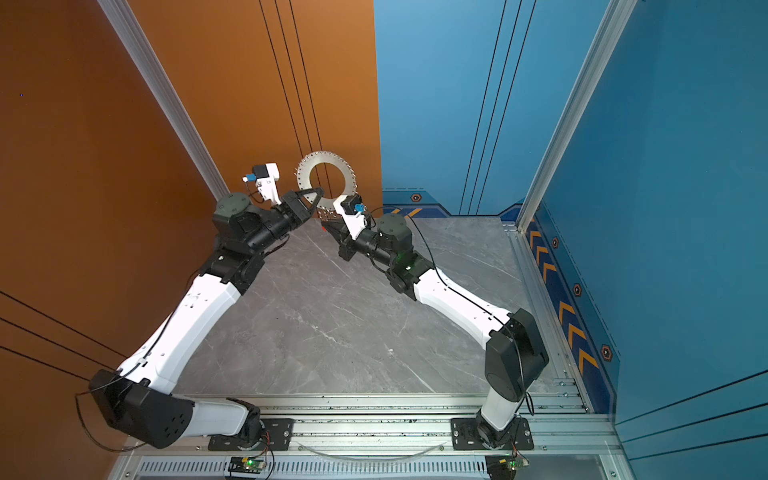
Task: Remove the keys from the keyring
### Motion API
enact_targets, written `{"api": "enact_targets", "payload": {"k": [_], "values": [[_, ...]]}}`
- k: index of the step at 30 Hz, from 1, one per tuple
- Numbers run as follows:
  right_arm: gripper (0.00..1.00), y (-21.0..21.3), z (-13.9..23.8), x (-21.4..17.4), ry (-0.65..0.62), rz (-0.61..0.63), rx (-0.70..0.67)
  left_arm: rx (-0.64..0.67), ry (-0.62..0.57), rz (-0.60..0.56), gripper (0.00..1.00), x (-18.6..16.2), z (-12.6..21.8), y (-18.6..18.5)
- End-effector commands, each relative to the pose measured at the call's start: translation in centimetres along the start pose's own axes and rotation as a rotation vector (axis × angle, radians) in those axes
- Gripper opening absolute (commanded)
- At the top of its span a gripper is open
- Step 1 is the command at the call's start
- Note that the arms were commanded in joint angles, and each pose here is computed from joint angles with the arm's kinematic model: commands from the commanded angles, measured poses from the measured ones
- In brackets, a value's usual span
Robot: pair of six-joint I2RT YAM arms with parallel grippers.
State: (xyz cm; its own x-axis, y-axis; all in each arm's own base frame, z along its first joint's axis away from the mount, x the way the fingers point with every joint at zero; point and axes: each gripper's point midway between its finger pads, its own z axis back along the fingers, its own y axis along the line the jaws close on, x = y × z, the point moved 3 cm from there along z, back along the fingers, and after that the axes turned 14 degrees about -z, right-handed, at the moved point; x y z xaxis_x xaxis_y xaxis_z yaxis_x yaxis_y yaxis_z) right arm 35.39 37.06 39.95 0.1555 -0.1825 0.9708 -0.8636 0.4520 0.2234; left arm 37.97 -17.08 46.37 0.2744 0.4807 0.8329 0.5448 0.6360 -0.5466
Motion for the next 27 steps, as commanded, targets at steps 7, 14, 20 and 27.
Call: {"api": "enact_targets", "payload": {"k": [7, 14, 20, 27], "values": [[0.0, 1.3, 3.2, 1.6, 0.075, 0.134, -0.101, 0.101, -0.048, 0.006, 0.07, 0.0, 1.1, 1.8], [0.0, 1.3, 4.1, 1.9, 0.164, 0.237, -0.144, 0.095, -0.01, 0.042, 0.11, -1.6, 1.0, 1.8], [0.0, 1.2, 4.7, 1.9, 0.234, 0.311, -0.159, 0.09, 0.033, 0.063, 0.17, -3.2, 1.4, 1.8], [0.0, 1.1, 5.5, 1.8, 0.295, 0.365, -0.16, 0.085, 0.082, 0.072, 0.25, -4.7, 2.0, 1.7]]}}
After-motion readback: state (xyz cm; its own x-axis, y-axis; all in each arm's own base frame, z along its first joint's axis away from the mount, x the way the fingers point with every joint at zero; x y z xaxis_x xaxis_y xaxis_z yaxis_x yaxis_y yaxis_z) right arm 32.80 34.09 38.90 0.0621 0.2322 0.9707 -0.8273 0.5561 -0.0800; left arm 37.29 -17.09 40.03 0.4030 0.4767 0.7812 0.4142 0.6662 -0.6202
